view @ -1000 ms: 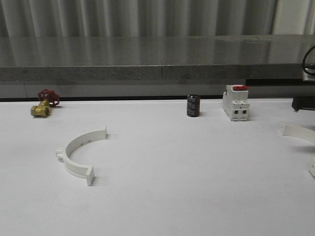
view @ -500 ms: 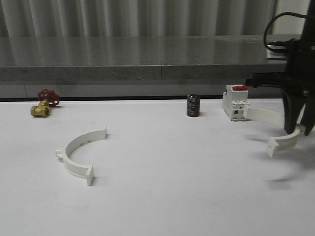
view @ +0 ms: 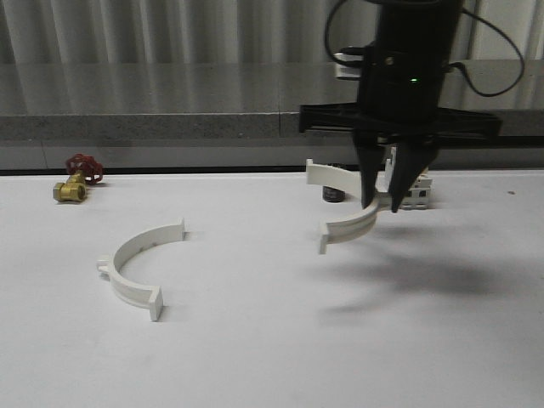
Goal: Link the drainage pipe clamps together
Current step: 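Grasp the other white clamp half by its end with the right gripper, then carry it over and lower it against the first half, closing the ring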
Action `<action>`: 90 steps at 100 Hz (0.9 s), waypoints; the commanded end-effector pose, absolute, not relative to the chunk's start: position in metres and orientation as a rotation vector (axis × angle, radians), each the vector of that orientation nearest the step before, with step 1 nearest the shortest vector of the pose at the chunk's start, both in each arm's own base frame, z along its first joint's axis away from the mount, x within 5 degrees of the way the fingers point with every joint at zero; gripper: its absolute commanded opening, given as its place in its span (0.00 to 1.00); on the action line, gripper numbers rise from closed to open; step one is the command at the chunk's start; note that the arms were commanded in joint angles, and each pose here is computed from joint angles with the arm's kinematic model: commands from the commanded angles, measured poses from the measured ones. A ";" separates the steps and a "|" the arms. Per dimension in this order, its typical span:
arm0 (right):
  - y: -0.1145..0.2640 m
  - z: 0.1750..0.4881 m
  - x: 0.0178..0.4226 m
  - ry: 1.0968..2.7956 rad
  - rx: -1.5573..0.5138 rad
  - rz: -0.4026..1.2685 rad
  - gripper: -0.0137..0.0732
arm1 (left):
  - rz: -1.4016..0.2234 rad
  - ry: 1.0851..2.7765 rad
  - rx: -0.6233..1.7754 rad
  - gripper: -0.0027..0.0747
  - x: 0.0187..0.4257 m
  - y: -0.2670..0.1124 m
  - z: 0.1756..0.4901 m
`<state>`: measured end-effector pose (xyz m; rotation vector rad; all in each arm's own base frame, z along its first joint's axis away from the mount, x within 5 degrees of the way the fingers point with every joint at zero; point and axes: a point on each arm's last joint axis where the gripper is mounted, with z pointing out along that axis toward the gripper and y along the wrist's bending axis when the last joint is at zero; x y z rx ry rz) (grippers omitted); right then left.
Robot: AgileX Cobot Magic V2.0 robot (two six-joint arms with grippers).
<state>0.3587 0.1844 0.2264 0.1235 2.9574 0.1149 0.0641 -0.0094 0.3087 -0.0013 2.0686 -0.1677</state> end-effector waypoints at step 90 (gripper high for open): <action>0.304 0.205 0.367 2.874 0.079 0.255 0.11 | -0.178 1.986 -0.009 0.01 0.067 -0.010 0.321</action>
